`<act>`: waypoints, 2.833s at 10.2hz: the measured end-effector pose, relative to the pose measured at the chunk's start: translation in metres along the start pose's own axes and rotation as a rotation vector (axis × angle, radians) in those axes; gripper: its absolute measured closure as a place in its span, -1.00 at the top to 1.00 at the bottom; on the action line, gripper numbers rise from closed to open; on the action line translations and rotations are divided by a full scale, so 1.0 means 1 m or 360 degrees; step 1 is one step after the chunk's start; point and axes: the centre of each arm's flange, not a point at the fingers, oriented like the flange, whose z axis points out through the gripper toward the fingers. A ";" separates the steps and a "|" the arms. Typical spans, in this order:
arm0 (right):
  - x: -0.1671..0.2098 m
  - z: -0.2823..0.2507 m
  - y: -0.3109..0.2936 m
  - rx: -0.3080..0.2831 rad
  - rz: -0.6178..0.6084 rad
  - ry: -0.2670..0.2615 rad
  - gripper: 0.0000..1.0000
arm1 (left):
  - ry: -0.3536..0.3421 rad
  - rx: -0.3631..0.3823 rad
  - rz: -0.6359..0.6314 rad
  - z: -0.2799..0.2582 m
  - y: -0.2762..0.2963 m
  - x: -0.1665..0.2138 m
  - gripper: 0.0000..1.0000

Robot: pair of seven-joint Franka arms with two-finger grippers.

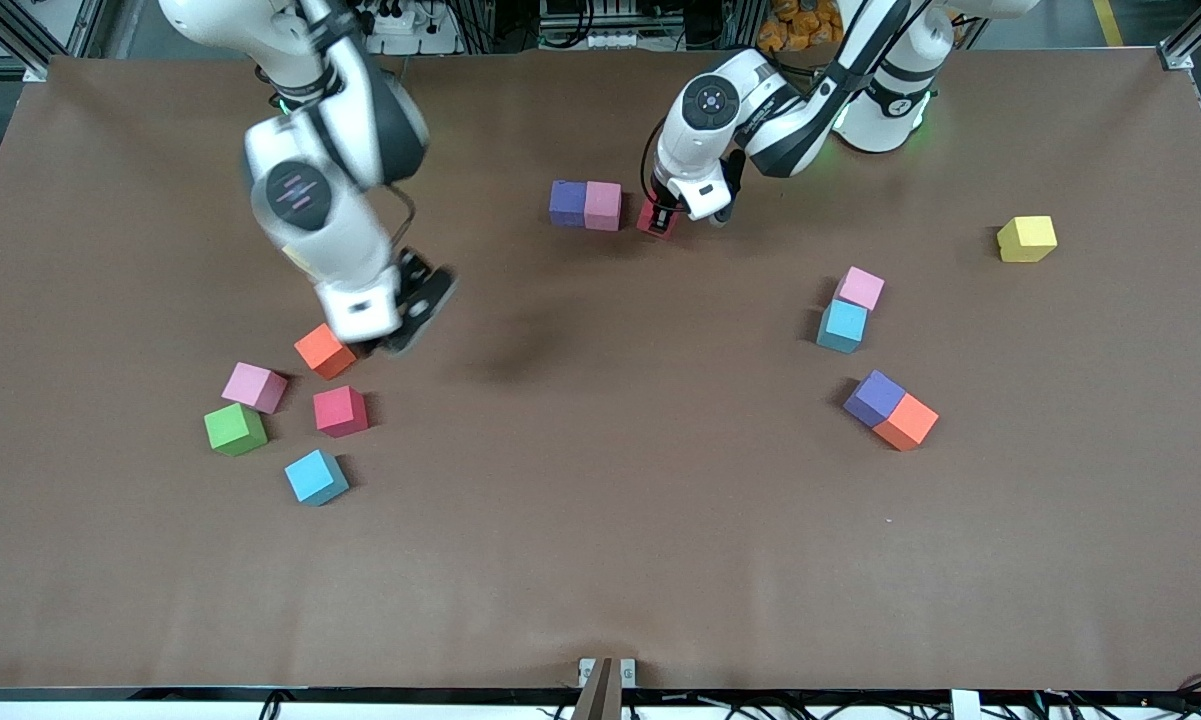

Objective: Form number 2 with 11 blocks
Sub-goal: 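Set red beside pink with the left gripper while the right gripper reaches red, then grasp and lift the second red cube with the right gripper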

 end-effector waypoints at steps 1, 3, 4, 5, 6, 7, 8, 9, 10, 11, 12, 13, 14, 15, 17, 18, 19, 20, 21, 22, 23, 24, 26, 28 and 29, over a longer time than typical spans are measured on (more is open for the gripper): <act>-0.009 0.005 0.033 0.0092 0.0127 -0.0022 1.00 | -0.0014 0.0006 -0.0067 0.000 0.001 -0.003 0.15; -0.022 0.020 0.085 0.0105 0.0329 -0.0006 1.00 | -0.0024 0.0013 -0.0167 0.000 0.003 -0.005 0.15; -0.027 0.027 0.103 0.0080 0.0453 0.0020 1.00 | -0.0033 0.0013 -0.0230 0.000 0.005 -0.007 0.15; -0.030 0.034 0.115 0.0051 0.0555 0.0046 1.00 | -0.0043 0.0012 -0.0285 -0.002 0.007 -0.010 0.15; -0.032 0.044 0.126 0.0021 0.0630 0.0067 1.00 | -0.0051 0.0011 -0.0332 -0.003 0.009 -0.012 0.15; -0.035 0.056 0.137 0.0014 0.0701 0.0088 1.00 | -0.0053 0.0014 -0.0367 -0.002 0.009 -0.013 0.15; -0.038 0.071 0.145 0.0047 0.0772 0.0110 1.00 | -0.0052 0.0020 -0.0383 -0.001 0.008 -0.014 0.15; -0.042 0.087 0.150 0.0084 0.0825 0.0110 1.00 | -0.0049 0.0028 -0.0388 0.001 0.007 -0.014 0.15; -0.044 0.101 0.152 0.0098 0.0852 0.0099 1.00 | -0.0045 0.0041 -0.0387 0.005 0.005 -0.015 0.15; -0.044 0.110 0.152 0.0097 0.0875 0.0107 1.00 | -0.0040 0.0053 -0.0378 0.009 0.003 -0.017 0.15; -0.047 0.121 0.151 0.0093 0.0902 0.0120 1.00 | -0.0036 0.0062 -0.0372 0.011 0.000 -0.018 0.15; -0.051 0.132 0.149 0.0100 0.0931 0.0133 1.00 | -0.0034 0.0070 -0.0370 0.013 -0.001 -0.019 0.15; -0.054 0.139 0.146 0.0105 0.0948 0.0137 1.00 | -0.0032 0.0076 -0.0371 0.015 -0.001 -0.018 0.15; -0.056 0.145 0.145 0.0117 0.0968 0.0139 1.00 | -0.0030 0.0082 -0.0372 0.017 -0.001 -0.018 0.15; -0.057 0.153 0.144 0.0143 0.1003 0.0143 1.00 | -0.0028 0.0089 -0.0372 0.019 -0.002 -0.018 0.15; -0.057 0.155 0.143 0.0146 0.1006 0.0143 0.97 | -0.0026 0.0090 -0.0367 0.019 -0.003 -0.019 0.15; -0.056 0.155 0.143 0.0146 0.1004 0.0145 0.83 | -0.0023 0.0095 -0.0360 0.021 -0.004 -0.021 0.15; -0.055 0.155 0.142 0.0145 0.1001 0.0145 0.73 | -0.0022 0.0099 -0.0355 0.023 -0.004 -0.022 0.15; -0.055 0.154 0.141 0.0145 0.0999 0.0146 0.43 | -0.0022 0.0105 -0.0353 0.025 -0.004 -0.023 0.15; -0.053 0.152 0.142 0.0142 0.0996 0.0153 0.22 | -0.0023 0.0111 -0.0354 0.027 -0.003 -0.023 0.15; -0.051 0.151 0.141 0.0141 0.0990 0.0158 0.22 | -0.0024 0.0115 -0.0357 0.028 -0.001 -0.023 0.15; -0.046 0.147 0.140 0.0135 0.0978 0.0170 0.20 | -0.0026 0.0114 -0.0359 0.028 0.001 -0.023 0.15; -0.024 0.132 0.129 0.0120 0.0946 0.0220 0.19 | -0.0028 0.0101 -0.0368 0.027 0.009 -0.021 0.15; 0.003 0.114 0.103 0.0133 0.1008 0.0256 0.19 | -0.0022 0.0110 -0.0361 0.030 0.008 -0.022 0.15; 0.013 0.107 0.088 0.0160 0.1050 0.0245 0.19 | -0.0021 0.0113 -0.0358 0.031 0.007 -0.022 0.15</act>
